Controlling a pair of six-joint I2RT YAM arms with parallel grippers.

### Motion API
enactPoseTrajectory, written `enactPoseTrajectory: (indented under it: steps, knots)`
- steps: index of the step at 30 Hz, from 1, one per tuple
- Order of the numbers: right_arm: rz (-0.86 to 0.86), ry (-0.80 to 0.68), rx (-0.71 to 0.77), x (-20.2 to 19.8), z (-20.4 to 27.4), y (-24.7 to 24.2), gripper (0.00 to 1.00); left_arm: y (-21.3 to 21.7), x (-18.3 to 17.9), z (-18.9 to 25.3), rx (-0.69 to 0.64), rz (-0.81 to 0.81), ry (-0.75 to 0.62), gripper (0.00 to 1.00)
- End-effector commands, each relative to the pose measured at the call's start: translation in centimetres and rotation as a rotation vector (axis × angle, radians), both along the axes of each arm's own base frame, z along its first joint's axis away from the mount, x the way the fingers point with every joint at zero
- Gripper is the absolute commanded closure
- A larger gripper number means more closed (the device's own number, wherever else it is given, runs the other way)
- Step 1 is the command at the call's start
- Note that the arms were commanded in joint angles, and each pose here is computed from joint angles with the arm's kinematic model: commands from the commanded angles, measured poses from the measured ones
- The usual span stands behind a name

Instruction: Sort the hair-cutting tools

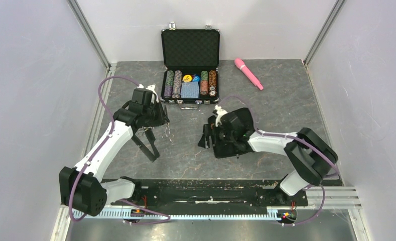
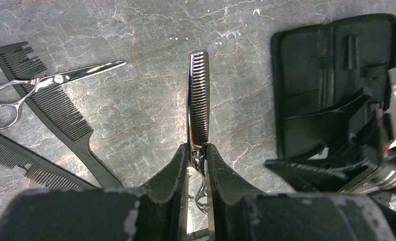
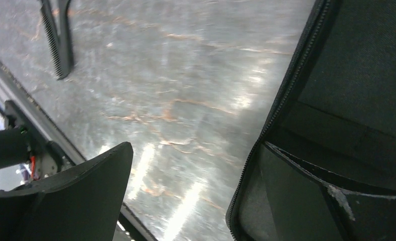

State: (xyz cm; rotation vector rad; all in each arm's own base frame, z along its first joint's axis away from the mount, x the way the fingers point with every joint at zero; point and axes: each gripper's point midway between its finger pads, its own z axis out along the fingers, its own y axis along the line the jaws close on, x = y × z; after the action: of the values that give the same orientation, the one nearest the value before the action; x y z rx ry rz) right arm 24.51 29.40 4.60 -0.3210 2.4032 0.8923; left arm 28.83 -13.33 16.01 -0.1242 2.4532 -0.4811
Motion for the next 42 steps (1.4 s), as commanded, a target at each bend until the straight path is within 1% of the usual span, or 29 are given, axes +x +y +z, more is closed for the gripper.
enactPoseTrajectory:
  steps: [1,4,7,10,13,16,22,27,30,32,36,38,42]
  knots:
    - [0.085,0.039,0.051,-1.7,0.9,5.0,0.02,-0.4,0.4,1.8,-0.039,-0.015,-0.072,0.98]
    - [0.148,0.029,0.052,-2.8,1.1,7.3,0.02,-0.3,0.4,1.8,-0.037,-0.007,-0.074,0.98]
    - [0.179,-0.003,0.039,-2.7,1.6,8.2,0.02,-0.3,0.4,1.7,-0.041,-0.003,-0.071,0.98]
    - [0.176,-0.107,0.042,-1.9,3.6,8.0,0.02,-0.6,0.5,1.7,-0.061,0.009,-0.062,0.98]
    - [0.149,-0.248,0.113,-1.4,7.3,7.3,0.02,-0.9,0.7,1.9,-0.105,0.052,-0.046,0.98]
    - [0.141,-0.314,0.197,-2.1,9.6,6.6,0.02,-1.9,0.9,2.4,-0.213,0.123,-0.037,0.98]
    - [0.137,-0.405,0.338,-4.3,12.2,6.4,0.02,-5.9,1.0,3.9,-0.493,0.180,0.018,0.98]
    - [0.058,-0.458,0.306,-3.7,12.1,6.0,0.02,-9.2,0.1,5.5,-0.607,0.164,0.040,0.98]
    - [0.020,-0.481,0.331,-3.2,12.6,5.7,0.05,-10.5,-0.4,6.3,-0.665,0.159,0.049,0.98]
    - [0.010,-0.500,0.341,-2.9,13.0,5.7,0.09,-11.1,-0.8,6.5,-0.688,0.162,0.051,0.98]
    - [-0.004,-0.526,0.362,-2.6,14.0,5.8,0.23,-11.9,-1.3,6.7,-0.682,0.156,0.043,0.98]
    - [-0.012,-0.533,0.375,-2.5,14.4,5.8,0.38,-12.2,-1.5,6.8,-0.682,0.150,0.038,0.98]
    - [-0.048,-0.539,0.378,-2.3,14.4,5.1,0.64,-12.6,-1.7,7.3,-0.682,0.140,0.020,0.98]
